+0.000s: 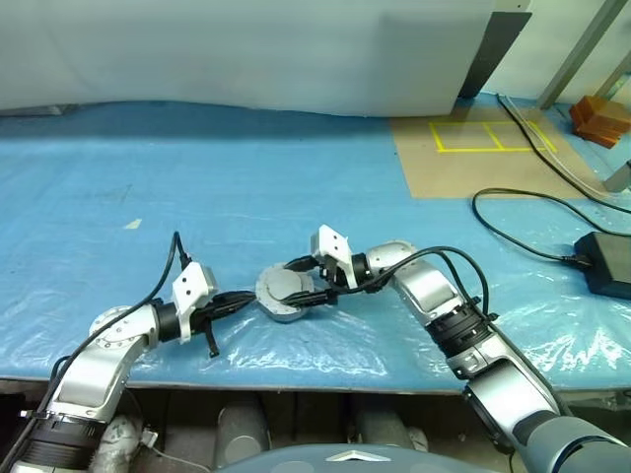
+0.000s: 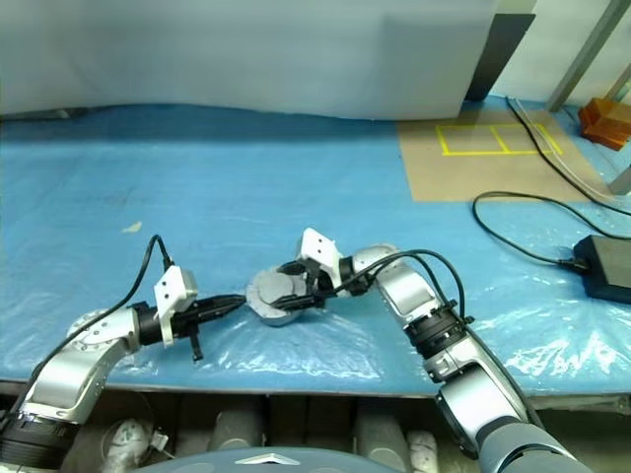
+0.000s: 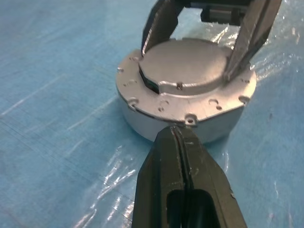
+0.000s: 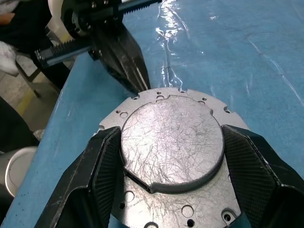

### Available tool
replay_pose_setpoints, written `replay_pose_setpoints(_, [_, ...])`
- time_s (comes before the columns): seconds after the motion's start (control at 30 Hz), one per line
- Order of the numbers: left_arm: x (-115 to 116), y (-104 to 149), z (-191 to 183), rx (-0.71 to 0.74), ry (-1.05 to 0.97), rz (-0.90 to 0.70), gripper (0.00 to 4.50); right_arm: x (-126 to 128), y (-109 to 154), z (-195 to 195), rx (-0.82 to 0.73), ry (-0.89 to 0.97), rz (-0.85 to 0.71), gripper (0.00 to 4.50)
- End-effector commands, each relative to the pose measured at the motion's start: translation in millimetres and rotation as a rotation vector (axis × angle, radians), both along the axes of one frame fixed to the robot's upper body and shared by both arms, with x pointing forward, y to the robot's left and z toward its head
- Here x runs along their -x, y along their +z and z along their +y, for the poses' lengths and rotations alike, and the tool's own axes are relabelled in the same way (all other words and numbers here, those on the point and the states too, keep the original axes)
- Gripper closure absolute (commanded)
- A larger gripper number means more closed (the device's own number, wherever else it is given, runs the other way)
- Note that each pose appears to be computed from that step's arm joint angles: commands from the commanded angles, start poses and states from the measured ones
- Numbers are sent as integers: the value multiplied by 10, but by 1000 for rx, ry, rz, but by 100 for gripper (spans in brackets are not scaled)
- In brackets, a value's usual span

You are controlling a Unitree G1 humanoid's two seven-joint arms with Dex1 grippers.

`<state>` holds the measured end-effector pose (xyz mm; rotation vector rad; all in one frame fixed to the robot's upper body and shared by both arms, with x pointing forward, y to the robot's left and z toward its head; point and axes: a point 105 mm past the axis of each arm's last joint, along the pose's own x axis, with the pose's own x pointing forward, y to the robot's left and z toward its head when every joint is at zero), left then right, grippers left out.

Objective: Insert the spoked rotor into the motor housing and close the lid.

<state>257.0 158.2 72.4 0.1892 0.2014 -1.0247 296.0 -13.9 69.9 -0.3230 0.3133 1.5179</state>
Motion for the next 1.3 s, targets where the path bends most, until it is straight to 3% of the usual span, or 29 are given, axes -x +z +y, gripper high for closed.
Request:
replay_pose_setpoints(0.03, [-143,377,-5,103,19,-86,450,130,-709,-415,256,-67,160,152])
replay_pose_setpoints(0.13, [-251,620,-12,200,20,-97,450,128,-742,-466,274,-70,151,152])
replay_pose_setpoints(0.2, [-272,630,-92,191,-15,-95,450,133,-742,-457,270,-70,152,152])
replay_pose_setpoints(0.33, [-142,249,-293,14,-158,-63,450,119,-704,-420,254,-72,147,152])
replay_pose_setpoints(0.47, [17,-34,-409,-69,-268,-30,450,59,-611,-389,218,-93,151,152])
replay_pose_setpoints(0.77, [62,-411,-342,-223,-294,-27,450,62,-525,-377,199,-97,146,152])
replay_pose_setpoints(1.03, [28,-480,-182,-273,-279,-23,450,35,-395,-315,159,-98,134,152])
replay_pose_setpoints(1.17, [30,-529,-200,-294,-290,-34,450,20,-347,-281,132,-92,129,21])
replay_pose_setpoints(1.3, [23,-516,-246,-281,-292,-44,450,31,-173,-272,85,-60,90,4])
